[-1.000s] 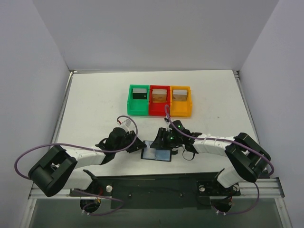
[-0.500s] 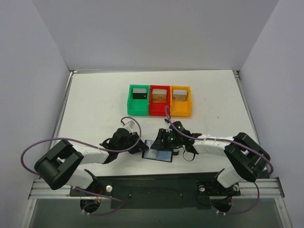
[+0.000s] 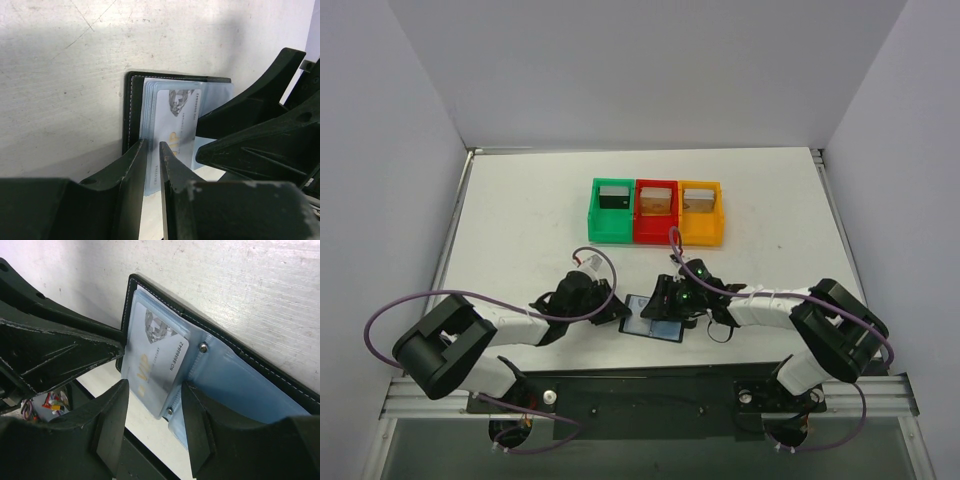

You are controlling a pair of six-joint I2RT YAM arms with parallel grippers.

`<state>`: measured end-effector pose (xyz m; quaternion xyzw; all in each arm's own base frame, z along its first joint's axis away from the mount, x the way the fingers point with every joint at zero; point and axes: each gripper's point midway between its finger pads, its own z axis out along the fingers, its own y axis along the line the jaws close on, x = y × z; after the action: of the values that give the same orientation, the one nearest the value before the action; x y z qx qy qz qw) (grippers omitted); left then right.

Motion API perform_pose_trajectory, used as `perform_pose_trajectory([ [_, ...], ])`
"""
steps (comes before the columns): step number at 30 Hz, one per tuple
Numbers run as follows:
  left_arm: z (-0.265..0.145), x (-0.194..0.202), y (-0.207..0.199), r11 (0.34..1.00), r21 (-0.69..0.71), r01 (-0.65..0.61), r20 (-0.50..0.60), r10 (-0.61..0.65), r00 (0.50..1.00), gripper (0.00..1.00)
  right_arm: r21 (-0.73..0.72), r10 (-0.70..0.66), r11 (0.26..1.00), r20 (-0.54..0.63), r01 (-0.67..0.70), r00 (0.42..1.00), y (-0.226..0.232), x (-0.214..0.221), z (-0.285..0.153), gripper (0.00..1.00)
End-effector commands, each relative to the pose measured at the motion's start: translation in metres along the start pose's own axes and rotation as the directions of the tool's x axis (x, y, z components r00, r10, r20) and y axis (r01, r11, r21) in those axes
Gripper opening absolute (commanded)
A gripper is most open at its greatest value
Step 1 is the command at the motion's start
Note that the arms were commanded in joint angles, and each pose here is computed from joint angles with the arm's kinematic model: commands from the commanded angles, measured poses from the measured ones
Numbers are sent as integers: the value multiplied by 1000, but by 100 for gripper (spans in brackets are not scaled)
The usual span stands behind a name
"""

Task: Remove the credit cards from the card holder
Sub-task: Open the card holder at the center of the board.

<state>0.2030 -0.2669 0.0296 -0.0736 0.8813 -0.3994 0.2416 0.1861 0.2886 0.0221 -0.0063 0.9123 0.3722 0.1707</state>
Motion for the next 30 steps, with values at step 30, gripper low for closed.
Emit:
perform_pose_trajectory([
  [30, 9, 14, 1, 1000, -18, -18, -14, 18, 1000, 25, -91, 49, 995, 48, -45, 998, 14, -9, -6, 43],
])
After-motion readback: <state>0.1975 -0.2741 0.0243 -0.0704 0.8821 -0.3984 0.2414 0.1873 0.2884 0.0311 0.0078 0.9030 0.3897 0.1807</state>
